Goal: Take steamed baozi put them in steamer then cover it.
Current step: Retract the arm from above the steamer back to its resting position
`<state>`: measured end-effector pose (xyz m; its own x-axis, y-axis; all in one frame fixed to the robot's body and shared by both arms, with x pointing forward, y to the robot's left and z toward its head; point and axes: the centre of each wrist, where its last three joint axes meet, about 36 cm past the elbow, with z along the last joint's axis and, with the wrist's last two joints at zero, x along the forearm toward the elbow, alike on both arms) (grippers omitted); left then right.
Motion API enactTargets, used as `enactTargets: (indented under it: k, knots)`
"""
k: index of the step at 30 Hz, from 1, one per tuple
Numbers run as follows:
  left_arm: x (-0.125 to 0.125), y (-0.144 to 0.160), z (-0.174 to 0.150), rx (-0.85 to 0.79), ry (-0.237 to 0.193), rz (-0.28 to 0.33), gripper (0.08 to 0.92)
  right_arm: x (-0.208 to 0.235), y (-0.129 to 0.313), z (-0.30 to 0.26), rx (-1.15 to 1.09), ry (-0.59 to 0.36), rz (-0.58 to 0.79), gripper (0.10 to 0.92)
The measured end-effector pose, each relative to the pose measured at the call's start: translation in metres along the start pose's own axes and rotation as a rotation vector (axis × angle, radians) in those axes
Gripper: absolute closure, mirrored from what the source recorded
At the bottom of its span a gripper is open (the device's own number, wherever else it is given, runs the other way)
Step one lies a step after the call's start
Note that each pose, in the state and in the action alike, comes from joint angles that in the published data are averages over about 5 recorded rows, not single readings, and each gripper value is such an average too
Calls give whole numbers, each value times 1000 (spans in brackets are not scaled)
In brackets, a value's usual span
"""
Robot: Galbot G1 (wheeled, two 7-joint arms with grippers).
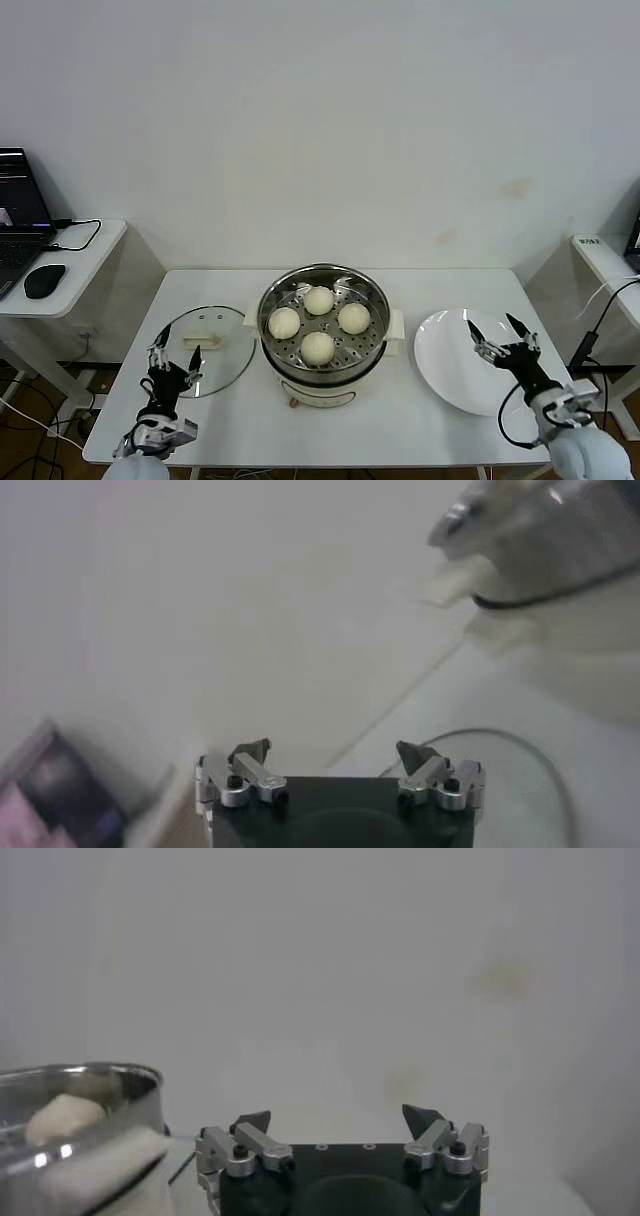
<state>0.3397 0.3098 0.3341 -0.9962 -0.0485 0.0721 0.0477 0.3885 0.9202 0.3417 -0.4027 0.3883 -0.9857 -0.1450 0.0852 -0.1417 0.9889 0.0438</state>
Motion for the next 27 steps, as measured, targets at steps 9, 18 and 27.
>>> enactTargets:
  k: [9, 18, 27]
  knots:
    - [-25, -16, 22, -336, -29, 48, 177, 19, -3, 11, -11, -3, 56, 200]
    - [-47, -22, 38, -489, -7, 100, 177, 29, -3, 15, -10, -4, 82, 200]
    - [-63, -24, 44, -541, 31, 107, 177, 36, -1, 21, -14, 2, 93, 200]
